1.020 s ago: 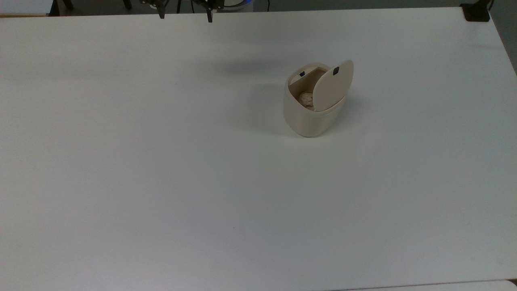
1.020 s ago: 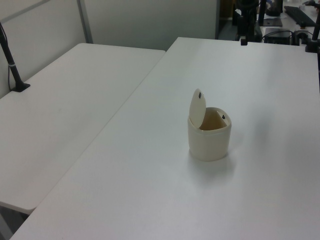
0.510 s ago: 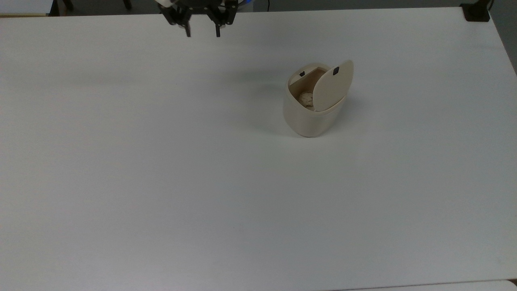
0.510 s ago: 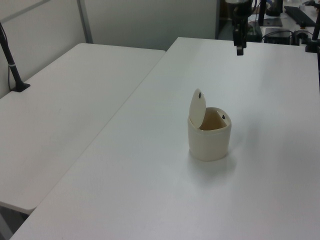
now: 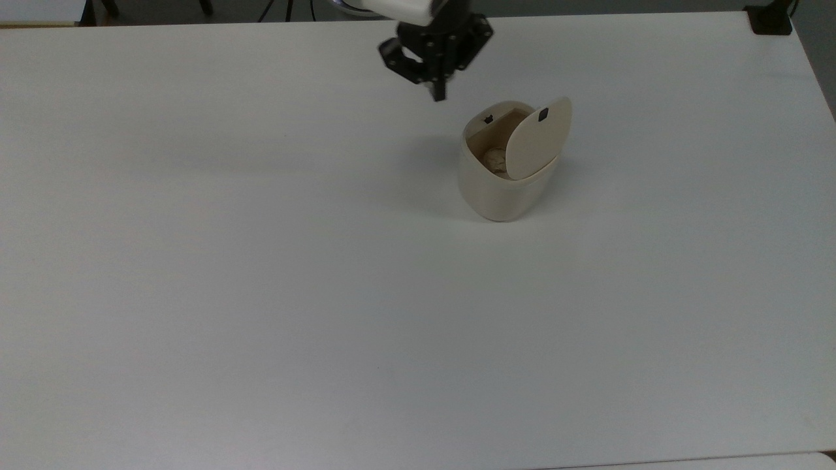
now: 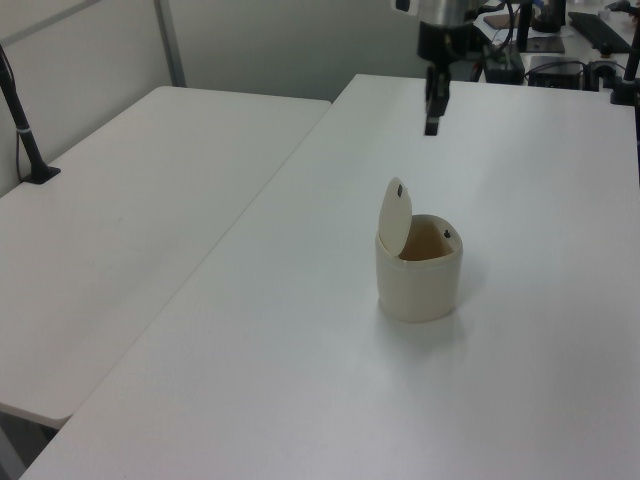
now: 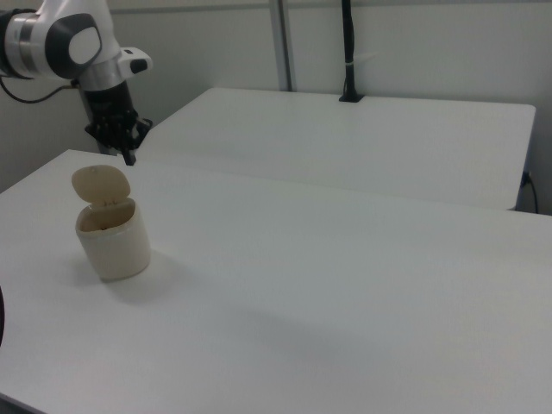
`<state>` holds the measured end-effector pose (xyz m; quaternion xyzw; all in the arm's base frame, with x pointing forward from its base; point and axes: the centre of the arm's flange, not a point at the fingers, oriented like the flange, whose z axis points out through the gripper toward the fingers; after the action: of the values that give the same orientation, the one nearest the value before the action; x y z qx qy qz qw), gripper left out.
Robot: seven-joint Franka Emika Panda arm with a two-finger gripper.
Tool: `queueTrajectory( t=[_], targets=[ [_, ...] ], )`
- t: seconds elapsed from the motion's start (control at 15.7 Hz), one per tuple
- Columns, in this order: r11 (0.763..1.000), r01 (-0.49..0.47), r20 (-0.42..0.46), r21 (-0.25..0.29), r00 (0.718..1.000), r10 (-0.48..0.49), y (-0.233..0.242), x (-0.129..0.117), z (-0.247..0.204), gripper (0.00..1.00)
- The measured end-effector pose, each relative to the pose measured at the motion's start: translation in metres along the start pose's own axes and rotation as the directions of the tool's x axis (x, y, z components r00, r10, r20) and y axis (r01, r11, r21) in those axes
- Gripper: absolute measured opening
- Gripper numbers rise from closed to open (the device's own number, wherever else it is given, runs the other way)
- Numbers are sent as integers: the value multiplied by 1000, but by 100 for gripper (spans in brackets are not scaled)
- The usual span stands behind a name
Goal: Close the trash bin
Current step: 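Lower the gripper onto the raised lid edge and push it down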
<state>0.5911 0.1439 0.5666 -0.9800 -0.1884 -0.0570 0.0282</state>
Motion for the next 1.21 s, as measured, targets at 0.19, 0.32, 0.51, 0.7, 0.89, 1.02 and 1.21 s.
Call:
queueTrajectory(
  t=[0.19, 0.32, 0.51, 0.7, 0.89, 1.02, 1.21],
  targets=[
    [999, 38, -125, 25, 992, -35, -33, 22, -4, 1],
    [998, 66, -164, 24, 985, -61, -51, 32, -3, 1],
    [994, 103, -166, 26, 981, -97, -77, 42, 7, 1],
    [991, 130, -136, 32, 983, -125, -97, 47, 28, 1],
    [988, 152, -108, 36, 983, -147, -113, 51, 48, 1],
    [986, 162, -101, 38, 982, -158, -120, 52, 53, 1],
    [984, 172, -67, 46, 983, -169, -126, 48, 58, 1]
  ],
)
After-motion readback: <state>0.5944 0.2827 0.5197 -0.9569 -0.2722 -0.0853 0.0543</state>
